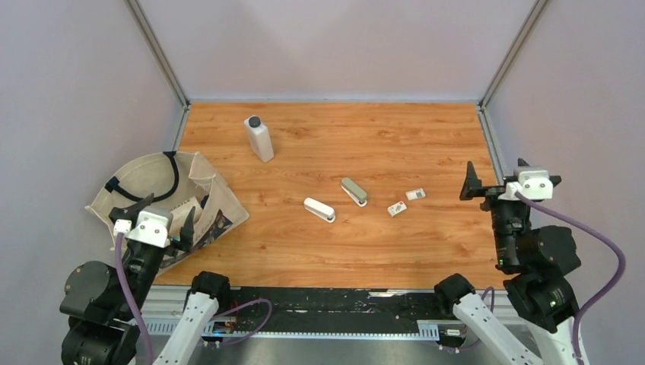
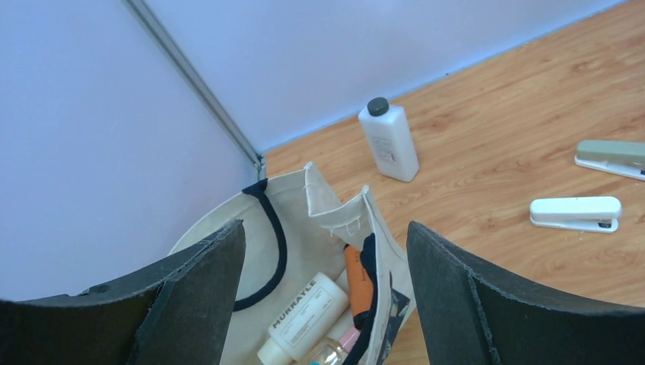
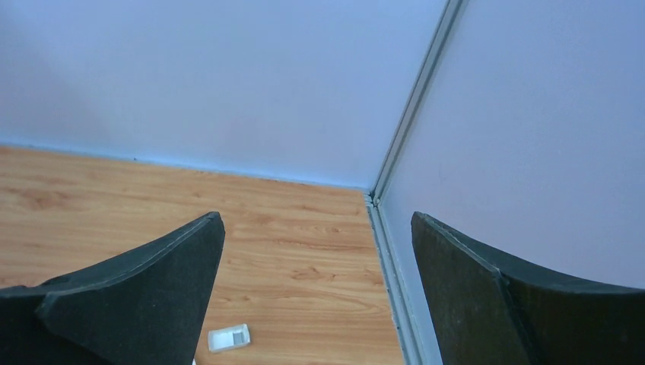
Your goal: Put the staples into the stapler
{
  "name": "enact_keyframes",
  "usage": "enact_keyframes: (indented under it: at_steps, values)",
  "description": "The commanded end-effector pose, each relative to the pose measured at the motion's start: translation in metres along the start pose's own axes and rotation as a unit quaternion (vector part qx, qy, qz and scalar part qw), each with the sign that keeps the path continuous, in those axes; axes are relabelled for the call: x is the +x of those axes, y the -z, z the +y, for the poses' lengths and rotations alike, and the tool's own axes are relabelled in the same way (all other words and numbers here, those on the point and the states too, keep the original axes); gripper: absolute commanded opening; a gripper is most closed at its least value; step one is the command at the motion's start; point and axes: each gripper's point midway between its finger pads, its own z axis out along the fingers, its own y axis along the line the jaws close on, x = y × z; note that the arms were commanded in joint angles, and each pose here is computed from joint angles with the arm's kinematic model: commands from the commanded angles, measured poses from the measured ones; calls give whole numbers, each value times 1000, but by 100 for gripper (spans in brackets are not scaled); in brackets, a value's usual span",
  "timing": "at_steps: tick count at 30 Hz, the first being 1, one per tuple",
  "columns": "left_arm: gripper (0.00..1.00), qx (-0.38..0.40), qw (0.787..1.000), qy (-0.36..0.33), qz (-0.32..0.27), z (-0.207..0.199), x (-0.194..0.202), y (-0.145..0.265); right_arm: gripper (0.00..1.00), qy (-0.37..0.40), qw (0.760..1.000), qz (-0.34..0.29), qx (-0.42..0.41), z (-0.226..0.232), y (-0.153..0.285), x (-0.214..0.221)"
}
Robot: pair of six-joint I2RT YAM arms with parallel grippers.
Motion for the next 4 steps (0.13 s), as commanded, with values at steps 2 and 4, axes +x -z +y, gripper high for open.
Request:
enact_keyframes:
  at_steps: [2,4]
  values:
    - [86,-18,999,9,28,1,17,-9,100,-48,999,-16,12,-3,1,-7]
    - [86,-23,999,13,28,2,17,-11,100,-48,999,-19,6,-2,2,-7]
